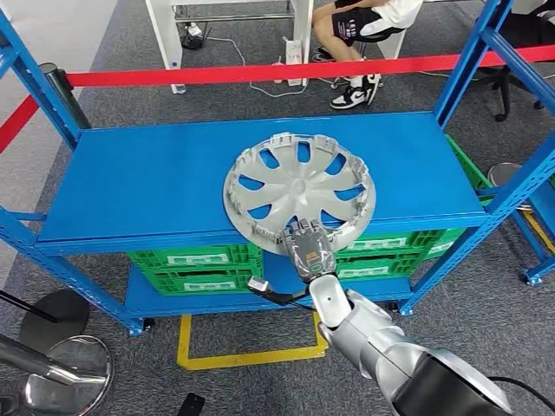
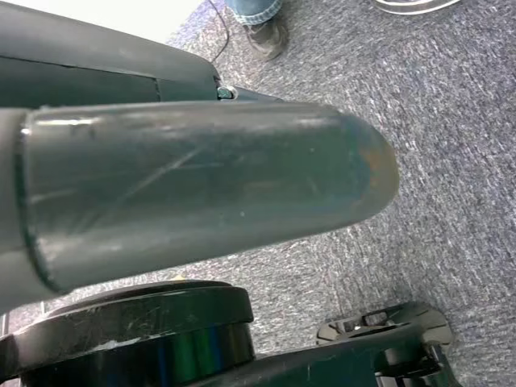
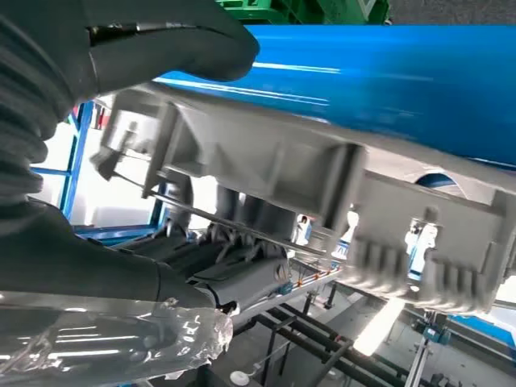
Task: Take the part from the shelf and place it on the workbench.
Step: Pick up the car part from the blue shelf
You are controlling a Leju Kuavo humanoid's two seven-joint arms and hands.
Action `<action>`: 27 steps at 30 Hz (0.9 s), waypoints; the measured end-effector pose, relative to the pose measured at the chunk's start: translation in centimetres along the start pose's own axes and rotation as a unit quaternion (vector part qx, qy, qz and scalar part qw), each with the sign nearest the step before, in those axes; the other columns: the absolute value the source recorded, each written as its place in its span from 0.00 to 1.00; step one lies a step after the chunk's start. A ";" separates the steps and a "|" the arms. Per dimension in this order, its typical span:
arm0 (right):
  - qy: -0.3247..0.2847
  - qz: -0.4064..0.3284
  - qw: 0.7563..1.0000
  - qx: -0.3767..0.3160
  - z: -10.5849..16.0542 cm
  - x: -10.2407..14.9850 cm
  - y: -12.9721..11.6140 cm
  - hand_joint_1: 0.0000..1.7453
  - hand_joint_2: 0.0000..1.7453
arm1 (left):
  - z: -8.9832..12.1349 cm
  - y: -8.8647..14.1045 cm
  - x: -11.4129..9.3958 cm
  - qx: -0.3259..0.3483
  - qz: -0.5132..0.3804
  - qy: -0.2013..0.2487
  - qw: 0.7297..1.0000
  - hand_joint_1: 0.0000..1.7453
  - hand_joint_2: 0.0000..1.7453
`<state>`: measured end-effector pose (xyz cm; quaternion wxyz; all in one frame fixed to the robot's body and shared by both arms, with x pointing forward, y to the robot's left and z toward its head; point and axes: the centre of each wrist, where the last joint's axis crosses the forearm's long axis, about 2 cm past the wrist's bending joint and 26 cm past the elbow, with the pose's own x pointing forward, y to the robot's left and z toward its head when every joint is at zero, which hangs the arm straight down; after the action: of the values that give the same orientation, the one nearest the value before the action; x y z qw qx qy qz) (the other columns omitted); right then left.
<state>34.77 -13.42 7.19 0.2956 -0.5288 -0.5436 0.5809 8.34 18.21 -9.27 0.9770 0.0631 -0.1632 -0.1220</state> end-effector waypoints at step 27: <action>-0.006 -0.058 0.998 -0.019 -0.3 0.8 -1.0 1.00 1.00 | 0.0 0.1 -0.1 0.030 -0.008 -0.001 1.000 0.00 0.00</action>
<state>34.64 -12.31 7.95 0.3155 -0.4982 -0.5859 0.5559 8.31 18.34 -9.26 0.9735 0.0937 -0.1675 -0.1245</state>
